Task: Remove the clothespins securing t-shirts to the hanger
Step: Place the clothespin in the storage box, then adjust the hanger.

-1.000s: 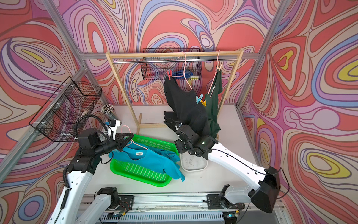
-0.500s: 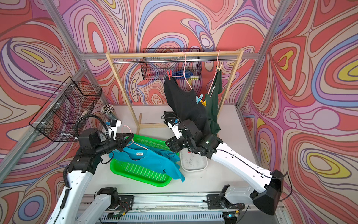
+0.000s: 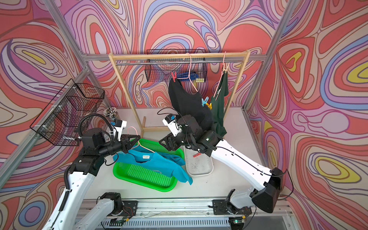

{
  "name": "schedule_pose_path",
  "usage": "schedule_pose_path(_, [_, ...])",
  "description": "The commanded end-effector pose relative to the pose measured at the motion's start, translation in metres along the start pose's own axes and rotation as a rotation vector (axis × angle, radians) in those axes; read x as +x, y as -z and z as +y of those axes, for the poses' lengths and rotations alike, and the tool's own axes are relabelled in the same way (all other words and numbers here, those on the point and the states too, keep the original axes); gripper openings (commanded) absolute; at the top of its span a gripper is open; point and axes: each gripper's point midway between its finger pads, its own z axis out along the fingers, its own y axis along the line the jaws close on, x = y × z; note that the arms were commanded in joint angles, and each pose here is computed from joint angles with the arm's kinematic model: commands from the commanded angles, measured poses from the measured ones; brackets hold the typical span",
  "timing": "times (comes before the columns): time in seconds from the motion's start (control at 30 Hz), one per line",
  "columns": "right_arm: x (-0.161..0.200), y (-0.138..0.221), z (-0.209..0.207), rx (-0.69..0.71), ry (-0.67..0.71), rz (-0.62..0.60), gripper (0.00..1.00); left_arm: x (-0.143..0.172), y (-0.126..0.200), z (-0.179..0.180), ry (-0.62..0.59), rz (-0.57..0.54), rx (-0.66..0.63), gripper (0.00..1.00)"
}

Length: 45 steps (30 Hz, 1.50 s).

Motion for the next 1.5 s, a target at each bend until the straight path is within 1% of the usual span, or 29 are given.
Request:
schedule_pose_path(0.0, [-0.016, 0.0, 0.009, -0.042, 0.039, -0.018, 0.65, -0.009, 0.004, -0.015, -0.004, -0.001, 0.01, 0.0])
schedule_pose_path(0.23, [-0.027, -0.011, 0.017, -0.09, 0.042, -0.026, 0.63, -0.002, -0.003, -0.024, -0.043, 0.073, -0.013, 0.0])
schedule_pose_path(0.37, [-0.028, -0.017, 0.02, -0.121, 0.04, -0.019, 0.63, 0.004, -0.013, -0.026, -0.047, 0.112, -0.014, 0.0])
schedule_pose_path(0.5, [-0.024, -0.029, 0.022, -0.153, 0.038, 0.0, 0.6, 0.012, -0.025, -0.028, -0.072, 0.157, -0.025, 0.0])
schedule_pose_path(0.57, [-0.023, -0.034, 0.021, -0.156, 0.036, 0.014, 0.57, 0.012, -0.027, -0.029, -0.073, 0.163, -0.029, 0.0])
schedule_pose_path(0.8, [-0.011, -0.038, 0.02, -0.17, 0.031, 0.03, 0.52, 0.005, -0.029, -0.023, -0.089, 0.134, -0.064, 0.0])
schedule_pose_path(0.97, [0.0, -0.044, 0.025, -0.225, 0.01, 0.053, 0.48, 0.001, -0.039, -0.024, -0.06, 0.131, -0.039, 0.0])
schedule_pose_path(1.07, [0.006, -0.048, 0.025, -0.235, 0.002, 0.064, 0.46, -0.003, -0.041, -0.024, -0.058, 0.131, -0.043, 0.0])
schedule_pose_path(1.23, [0.019, -0.056, 0.025, -0.26, -0.02, 0.095, 0.44, -0.011, -0.039, -0.026, -0.056, 0.113, -0.047, 0.0])
schedule_pose_path(1.47, [0.026, -0.071, 0.029, -0.299, -0.019, 0.12, 0.4, -0.011, -0.04, -0.029, -0.03, 0.081, -0.034, 0.0])
